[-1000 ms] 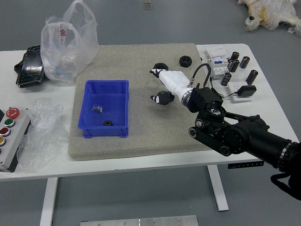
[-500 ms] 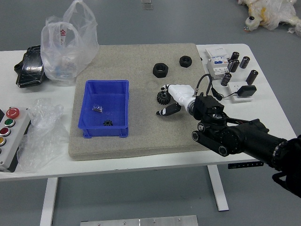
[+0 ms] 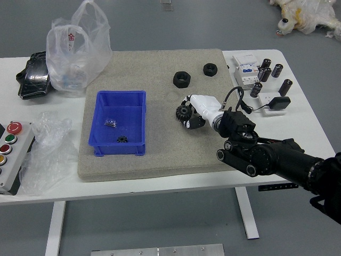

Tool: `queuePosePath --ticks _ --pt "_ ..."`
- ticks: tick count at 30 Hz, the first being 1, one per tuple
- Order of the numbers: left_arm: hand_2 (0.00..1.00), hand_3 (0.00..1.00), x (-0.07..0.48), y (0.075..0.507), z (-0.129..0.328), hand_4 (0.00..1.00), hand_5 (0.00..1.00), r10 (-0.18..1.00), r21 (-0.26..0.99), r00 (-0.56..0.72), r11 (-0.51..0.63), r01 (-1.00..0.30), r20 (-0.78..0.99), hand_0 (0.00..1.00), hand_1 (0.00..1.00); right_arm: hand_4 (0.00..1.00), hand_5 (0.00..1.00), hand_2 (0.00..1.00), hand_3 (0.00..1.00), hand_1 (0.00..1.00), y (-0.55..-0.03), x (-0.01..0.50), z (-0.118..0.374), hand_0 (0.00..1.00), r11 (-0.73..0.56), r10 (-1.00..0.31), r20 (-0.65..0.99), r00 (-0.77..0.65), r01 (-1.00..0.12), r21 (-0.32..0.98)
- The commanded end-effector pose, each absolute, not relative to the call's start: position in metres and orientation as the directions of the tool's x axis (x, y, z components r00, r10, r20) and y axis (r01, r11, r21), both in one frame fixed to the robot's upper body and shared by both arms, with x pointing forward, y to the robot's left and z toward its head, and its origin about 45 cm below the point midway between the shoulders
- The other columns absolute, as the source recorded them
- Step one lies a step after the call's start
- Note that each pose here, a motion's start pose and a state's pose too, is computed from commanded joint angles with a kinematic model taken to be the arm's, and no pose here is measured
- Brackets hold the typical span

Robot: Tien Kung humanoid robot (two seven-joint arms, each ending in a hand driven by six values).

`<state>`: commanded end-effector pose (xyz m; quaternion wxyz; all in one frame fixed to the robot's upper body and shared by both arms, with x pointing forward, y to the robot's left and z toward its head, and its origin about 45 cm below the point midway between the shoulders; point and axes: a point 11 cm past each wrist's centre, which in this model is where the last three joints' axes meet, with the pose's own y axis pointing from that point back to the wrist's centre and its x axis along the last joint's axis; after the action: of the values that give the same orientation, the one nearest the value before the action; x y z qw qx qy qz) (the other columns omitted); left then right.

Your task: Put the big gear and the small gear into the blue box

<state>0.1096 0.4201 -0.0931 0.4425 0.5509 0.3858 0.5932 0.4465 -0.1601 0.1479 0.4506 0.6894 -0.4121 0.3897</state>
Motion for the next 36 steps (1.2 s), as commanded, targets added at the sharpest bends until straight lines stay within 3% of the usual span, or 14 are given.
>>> queuePosePath --ticks 10,20,25,26,31,32,36 --pt "0.509 0.635 0.108 0.420 -0.093 0.632 0.285 0.950 0.945 -0.002 -0.311 -0.096 0.313 0.624 0.466 0.272 0.002 0.359 0.465 0.512 -0.126 0.444 0.193 0.341 -0.369 -0.243 0.933 0.266 -0.915 0.165" --pt "0.508 0.635 0.108 0.420 -0.093 0.633 0.286 0.950 0.946 -0.002 -0.311 -0.095 0.313 0.624 0.467 0.297 0.002 0.388 0.472 0.525 -0.041 0.395 0.229 0.355 -0.626 -0.141 0.968 0.207 -0.776 0.075" --pt "0.508 0.635 0.108 0.421 -0.093 0.633 0.286 0.949 0.945 -0.001 -0.313 -0.094 0.314 0.624 0.467 0.297 0.002 0.388 0.472 0.525 -0.017 0.376 0.230 0.355 -0.695 -0.089 0.977 0.195 -0.715 0.079" --pt "0.508 0.636 0.108 0.421 -0.093 0.632 0.285 0.949 0.945 -0.001 -0.313 -0.094 0.314 0.624 0.467 0.341 0.002 0.544 0.496 0.566 -0.016 0.375 0.230 0.370 -0.698 -0.085 0.977 0.195 -0.712 0.082" --pt "0.508 0.636 0.108 0.421 -0.093 0.632 0.285 0.949 0.945 -0.001 -0.313 -0.093 0.314 0.624 0.467 0.341 0.002 0.544 0.496 0.566 -0.016 0.374 0.219 0.370 -0.691 -0.064 0.974 0.219 -0.713 0.115" --pt "0.508 0.635 0.108 0.421 -0.093 0.633 0.286 0.949 0.945 -0.001 -0.313 -0.093 0.314 0.625 0.467 0.382 0.050 0.676 0.634 0.672 -0.017 0.375 0.215 0.428 -0.687 -0.058 0.972 0.226 -0.716 0.125" --pt "0.508 0.635 0.108 0.421 -0.093 0.633 0.286 0.949 0.945 -0.001 -0.313 -0.093 0.314 0.625 0.467 0.382 0.050 0.676 0.634 0.672 -0.021 0.376 0.201 0.428 -0.669 -0.028 0.965 0.260 -0.722 0.176"
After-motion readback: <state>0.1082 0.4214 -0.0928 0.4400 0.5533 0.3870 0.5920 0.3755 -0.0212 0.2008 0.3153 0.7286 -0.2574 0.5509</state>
